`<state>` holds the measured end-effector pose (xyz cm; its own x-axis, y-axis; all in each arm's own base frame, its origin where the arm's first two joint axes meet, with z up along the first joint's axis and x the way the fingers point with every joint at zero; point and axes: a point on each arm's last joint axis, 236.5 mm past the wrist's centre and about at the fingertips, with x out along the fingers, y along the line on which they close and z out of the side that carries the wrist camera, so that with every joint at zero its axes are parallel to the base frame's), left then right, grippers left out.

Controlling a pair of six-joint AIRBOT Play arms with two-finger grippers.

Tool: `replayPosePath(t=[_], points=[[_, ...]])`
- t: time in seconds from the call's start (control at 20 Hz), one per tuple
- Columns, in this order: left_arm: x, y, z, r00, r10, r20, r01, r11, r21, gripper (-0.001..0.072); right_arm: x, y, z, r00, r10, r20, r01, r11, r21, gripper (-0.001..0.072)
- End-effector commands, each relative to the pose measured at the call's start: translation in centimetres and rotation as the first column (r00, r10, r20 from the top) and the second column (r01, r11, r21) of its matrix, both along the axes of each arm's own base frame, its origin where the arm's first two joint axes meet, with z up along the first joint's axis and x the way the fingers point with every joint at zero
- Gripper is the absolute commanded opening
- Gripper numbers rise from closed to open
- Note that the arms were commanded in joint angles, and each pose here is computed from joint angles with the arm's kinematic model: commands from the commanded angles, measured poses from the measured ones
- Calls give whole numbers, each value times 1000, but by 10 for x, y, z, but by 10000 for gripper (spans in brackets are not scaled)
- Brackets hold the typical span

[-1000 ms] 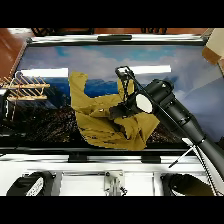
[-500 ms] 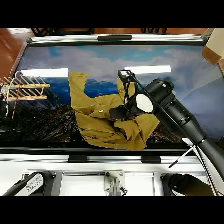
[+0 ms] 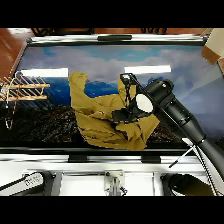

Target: Fold the shirts.

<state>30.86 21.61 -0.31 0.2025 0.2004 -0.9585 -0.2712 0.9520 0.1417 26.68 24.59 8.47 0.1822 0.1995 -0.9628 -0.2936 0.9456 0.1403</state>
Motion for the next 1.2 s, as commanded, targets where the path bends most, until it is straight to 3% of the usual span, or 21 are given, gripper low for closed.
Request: replayPosePath(t=[0.0,0.5,0.6,0.7,0.8,1.15], points=[[4,28,-11,1000,6,-22,-5,998,56,616,-1,-4,-1,1000,-3,-7,3,1000,-15,59],[10,47,-47,995,-20,-100,28,997,73,593,0,-7,-2,1000,-6,-3,5,999,-31,59],[10,48,-57,992,-29,-120,37,997,66,530,7,-16,-2,1000,-12,28,14,998,-67,59],[13,50,-63,992,-32,-120,40,997,65,529,9,-18,-2,999,-14,37,16,997,-77,59],[16,58,-63,992,-43,-116,54,993,100,472,9,-18,-2,999,-14,37,16,997,-76,59],[8,57,-81,981,-70,-181,86,993,81,472,13,-22,-1,998,-16,56,22,995,-94,60]])
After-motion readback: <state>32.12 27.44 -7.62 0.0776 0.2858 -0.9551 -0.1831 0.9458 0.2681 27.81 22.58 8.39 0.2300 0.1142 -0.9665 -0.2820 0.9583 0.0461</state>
